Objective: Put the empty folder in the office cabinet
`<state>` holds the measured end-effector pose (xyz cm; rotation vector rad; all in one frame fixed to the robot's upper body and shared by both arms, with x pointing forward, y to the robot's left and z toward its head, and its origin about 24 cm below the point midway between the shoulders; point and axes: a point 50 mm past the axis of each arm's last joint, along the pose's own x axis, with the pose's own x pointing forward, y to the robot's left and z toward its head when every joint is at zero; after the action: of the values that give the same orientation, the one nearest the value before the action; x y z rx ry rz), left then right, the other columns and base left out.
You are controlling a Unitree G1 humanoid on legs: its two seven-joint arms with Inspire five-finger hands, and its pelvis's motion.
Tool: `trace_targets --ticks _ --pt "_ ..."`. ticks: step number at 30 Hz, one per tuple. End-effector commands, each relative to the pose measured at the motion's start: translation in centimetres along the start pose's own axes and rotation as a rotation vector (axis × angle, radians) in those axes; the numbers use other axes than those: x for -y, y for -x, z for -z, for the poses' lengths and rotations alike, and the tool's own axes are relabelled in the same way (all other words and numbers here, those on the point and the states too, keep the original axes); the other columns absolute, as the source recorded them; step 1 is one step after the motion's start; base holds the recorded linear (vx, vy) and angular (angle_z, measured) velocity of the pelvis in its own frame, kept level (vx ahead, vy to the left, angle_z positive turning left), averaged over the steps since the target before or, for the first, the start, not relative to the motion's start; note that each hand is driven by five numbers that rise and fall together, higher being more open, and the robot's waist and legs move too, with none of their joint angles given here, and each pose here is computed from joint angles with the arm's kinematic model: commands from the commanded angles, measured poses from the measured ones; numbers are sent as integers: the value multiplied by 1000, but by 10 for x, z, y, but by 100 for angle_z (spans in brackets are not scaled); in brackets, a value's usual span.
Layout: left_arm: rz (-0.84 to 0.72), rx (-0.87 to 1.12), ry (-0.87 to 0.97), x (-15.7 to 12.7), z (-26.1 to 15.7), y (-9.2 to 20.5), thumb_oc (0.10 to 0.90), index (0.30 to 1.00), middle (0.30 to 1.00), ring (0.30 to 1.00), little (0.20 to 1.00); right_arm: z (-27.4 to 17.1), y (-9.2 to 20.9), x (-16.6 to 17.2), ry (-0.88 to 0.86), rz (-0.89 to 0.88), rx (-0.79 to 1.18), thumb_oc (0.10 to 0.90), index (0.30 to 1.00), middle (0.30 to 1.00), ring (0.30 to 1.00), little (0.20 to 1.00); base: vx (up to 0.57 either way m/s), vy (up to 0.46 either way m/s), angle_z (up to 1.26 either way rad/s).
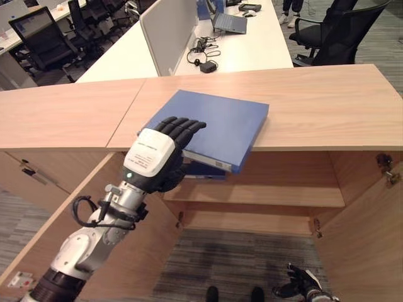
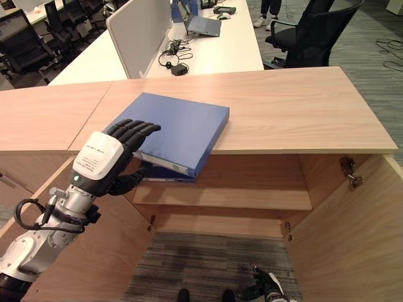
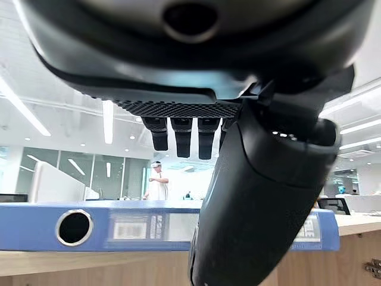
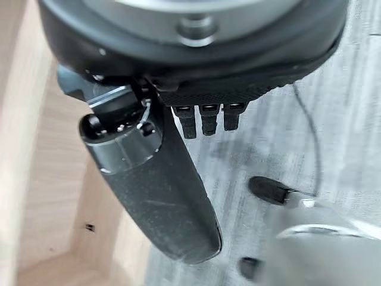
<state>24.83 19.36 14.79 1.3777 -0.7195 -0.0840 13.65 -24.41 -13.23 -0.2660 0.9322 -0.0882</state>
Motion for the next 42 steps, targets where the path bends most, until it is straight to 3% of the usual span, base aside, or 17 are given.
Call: trace_targets --ticks 1,27,42 --pt "-138 48 -86 -29 5 -26 800 900 900 900 900 -43 -5 4 -42 7 180 800 900 900 900 900 13 4 -12" --pt "-27 -37 -139 8 22 -47 800 900 900 900 900 -46 -1 0 -46 -35 218 800 900 900 900 900 16 7 -4" --pt "-90 41 -170 -5 11 -78 800 900 900 900 900 -66 -2 12 -100 28 284 800 900 900 900 900 16 11 -2"
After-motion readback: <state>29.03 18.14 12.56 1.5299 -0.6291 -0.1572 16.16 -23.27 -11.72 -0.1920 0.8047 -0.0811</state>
